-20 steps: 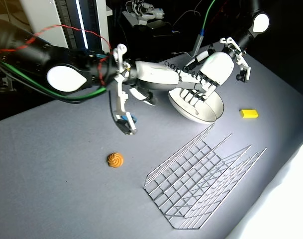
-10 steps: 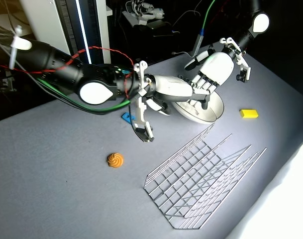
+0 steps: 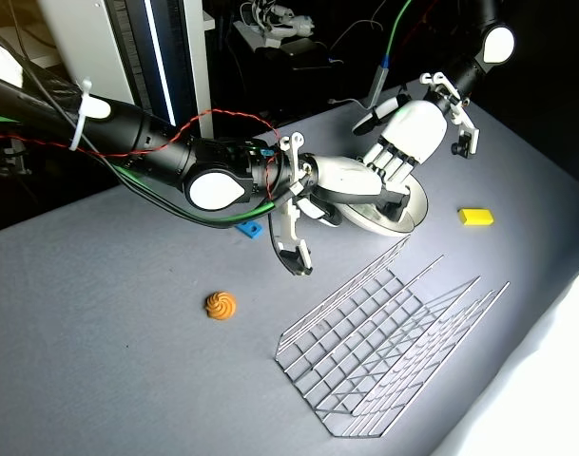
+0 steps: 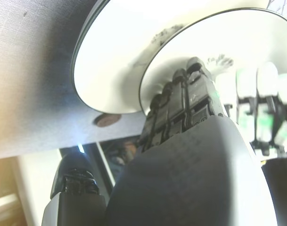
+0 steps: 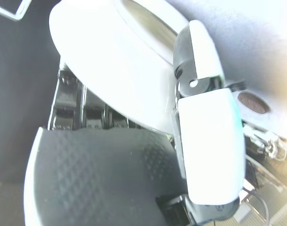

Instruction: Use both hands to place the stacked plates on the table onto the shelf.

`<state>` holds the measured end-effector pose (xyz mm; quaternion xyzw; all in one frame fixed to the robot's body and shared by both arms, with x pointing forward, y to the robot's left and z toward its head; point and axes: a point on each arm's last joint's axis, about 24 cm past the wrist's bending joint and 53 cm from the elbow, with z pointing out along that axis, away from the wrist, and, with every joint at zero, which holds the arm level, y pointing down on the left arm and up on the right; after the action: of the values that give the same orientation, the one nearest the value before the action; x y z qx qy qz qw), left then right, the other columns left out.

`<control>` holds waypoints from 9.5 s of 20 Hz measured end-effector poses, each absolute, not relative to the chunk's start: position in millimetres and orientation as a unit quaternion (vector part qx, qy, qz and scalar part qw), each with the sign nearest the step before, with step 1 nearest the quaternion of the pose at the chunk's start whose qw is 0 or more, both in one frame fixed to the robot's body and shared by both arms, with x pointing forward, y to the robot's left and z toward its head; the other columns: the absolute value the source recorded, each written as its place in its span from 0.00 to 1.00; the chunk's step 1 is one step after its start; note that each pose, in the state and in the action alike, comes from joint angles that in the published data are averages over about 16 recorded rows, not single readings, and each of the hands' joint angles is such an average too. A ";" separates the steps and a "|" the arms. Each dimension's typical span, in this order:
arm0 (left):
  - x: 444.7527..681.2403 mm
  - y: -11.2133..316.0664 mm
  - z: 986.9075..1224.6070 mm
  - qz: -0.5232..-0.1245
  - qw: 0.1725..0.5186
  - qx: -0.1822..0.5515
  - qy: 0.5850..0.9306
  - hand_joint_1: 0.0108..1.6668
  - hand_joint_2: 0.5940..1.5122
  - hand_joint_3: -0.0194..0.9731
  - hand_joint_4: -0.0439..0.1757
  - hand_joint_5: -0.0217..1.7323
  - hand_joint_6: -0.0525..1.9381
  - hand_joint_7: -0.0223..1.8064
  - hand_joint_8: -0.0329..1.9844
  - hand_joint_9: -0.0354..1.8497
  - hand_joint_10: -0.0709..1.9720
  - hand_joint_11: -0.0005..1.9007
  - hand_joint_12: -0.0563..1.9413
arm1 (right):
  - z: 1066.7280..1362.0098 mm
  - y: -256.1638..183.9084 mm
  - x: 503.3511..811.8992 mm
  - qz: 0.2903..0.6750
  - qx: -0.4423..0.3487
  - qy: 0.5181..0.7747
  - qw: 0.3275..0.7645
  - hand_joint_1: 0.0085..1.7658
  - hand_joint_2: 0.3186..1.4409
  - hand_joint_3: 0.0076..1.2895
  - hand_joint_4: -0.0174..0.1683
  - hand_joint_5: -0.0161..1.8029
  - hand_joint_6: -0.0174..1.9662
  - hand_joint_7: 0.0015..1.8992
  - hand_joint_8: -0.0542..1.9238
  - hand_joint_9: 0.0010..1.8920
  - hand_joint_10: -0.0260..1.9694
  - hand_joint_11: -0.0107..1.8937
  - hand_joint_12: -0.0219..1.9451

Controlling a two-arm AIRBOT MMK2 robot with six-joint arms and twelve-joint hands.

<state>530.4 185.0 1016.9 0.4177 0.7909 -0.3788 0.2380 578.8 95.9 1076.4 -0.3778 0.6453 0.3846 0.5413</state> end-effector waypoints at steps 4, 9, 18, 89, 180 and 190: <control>530.4 185.1 1017.3 -0.380 0.237 0.417 0.791 0.00 0.61 0.04 0.17 0.01 0.01 0.01 0.01 0.03 0.03 0.01 0.03 | 1077.3 98.8 578.2 0.386 -0.381 0.638 0.546 0.61 0.66 0.01 0.07 0.38 0.18 0.41 0.17 0.45 0.15 0.29 0.63; 531.5 184.4 1020.6 -0.382 0.238 0.416 0.790 0.00 0.61 0.04 0.17 0.01 0.02 0.01 0.01 0.03 0.03 0.01 0.03 | 1082.3 100.4 576.1 0.388 -0.385 0.628 0.554 0.64 0.61 0.00 0.05 0.43 0.29 0.46 0.27 0.52 0.30 0.42 0.57; 543.9 189.3 1043.7 -0.386 0.257 0.410 0.785 0.00 0.60 0.04 0.20 0.01 0.03 0.02 0.01 0.03 0.03 0.01 0.03 | 1093.2 103.8 568.9 0.398 -0.384 0.619 0.557 0.69 0.57 0.00 0.05 0.47 0.37 0.51 0.38 0.53 0.55 0.50 0.51; 596.0 273.0 1031.3 -0.303 0.274 0.335 0.849 0.00 0.63 0.04 0.20 0.02 0.04 0.04 0.01 0.03 0.04 0.01 0.03 | 1283.1 -82.8 723.0 0.527 0.075 0.725 0.436 0.76 0.61 0.00 0.08 0.48 0.51 0.50 0.58 0.47 0.64 0.43 0.63; 597.2 279.4 1023.8 -0.295 0.271 0.332 0.854 0.00 0.62 0.04 0.20 0.02 0.04 0.02 0.01 0.04 0.04 0.01 0.03 | 1212.9 -101.2 758.0 0.458 0.094 0.766 0.441 0.61 0.68 0.00 0.08 0.37 0.05 0.39 0.04 0.42 0.03 0.14 0.67; 593.8 283.6 1017.2 -0.293 0.262 0.323 0.861 0.00 0.62 0.04 0.20 0.03 0.04 0.02 0.01 0.04 0.04 0.01 0.03 | 1268.0 -87.7 704.5 0.451 -0.019 0.738 0.501 0.58 0.69 0.00 0.08 0.35 0.04 0.36 0.04 0.38 0.02 0.13 0.67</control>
<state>593.8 283.6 1017.2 0.3231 0.8609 -0.2927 0.2622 704.5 -87.7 1268.0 -0.0190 0.7382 0.4509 0.5014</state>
